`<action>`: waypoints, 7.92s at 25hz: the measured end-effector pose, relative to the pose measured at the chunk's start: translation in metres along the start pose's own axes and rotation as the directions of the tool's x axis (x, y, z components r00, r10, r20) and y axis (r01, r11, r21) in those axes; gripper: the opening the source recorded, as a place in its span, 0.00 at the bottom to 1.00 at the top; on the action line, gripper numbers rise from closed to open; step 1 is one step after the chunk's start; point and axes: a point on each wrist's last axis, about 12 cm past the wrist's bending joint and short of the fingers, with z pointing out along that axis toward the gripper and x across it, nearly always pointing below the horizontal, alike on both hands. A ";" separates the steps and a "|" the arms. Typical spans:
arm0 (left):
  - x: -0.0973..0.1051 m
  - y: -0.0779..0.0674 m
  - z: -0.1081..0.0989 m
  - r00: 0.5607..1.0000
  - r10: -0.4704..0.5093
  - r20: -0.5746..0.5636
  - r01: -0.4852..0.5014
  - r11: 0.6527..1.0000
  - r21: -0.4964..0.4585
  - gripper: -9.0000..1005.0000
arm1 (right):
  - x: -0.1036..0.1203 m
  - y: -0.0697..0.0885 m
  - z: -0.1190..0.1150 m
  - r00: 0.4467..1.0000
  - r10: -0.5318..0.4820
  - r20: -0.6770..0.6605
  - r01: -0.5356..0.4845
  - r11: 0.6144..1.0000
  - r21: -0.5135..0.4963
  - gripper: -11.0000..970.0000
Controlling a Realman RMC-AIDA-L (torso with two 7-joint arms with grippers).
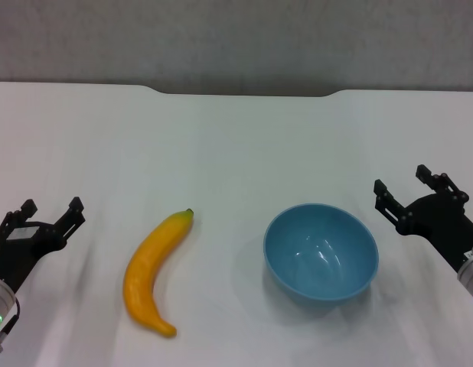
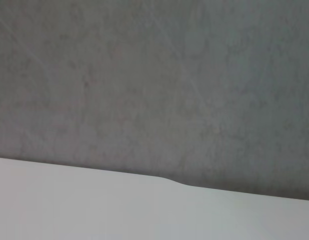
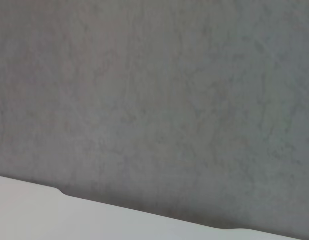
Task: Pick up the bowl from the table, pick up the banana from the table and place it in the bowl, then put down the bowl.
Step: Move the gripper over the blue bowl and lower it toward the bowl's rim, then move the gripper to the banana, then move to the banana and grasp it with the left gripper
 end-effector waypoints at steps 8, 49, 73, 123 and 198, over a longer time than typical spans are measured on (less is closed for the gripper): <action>0.000 0.000 -0.001 1.000 -0.003 0.002 0.003 1.000 -0.002 0.89 | 0.000 0.002 0.000 1.000 0.002 0.003 -0.002 1.000 -0.006 0.81; -0.112 -0.060 0.013 0.914 0.083 -0.397 -0.141 0.983 -0.119 0.89 | -0.144 0.014 0.059 0.812 0.026 -0.584 -0.159 0.971 -0.178 0.81; -0.087 -0.042 0.019 0.899 0.054 -0.434 -0.135 0.978 -0.158 0.89 | -0.100 0.004 0.069 0.603 0.071 -0.795 -0.238 0.967 -0.094 0.81; -0.079 -0.043 0.022 0.903 0.049 -0.427 -0.124 0.981 -0.148 0.89 | -0.077 0.013 0.082 0.595 0.012 -0.804 -0.167 0.980 -0.109 0.09; -0.039 -0.093 0.047 0.751 0.105 -0.652 -0.132 0.991 0.008 0.89 | -0.111 0.019 0.079 0.713 0.002 -0.702 -0.156 0.975 -0.155 0.04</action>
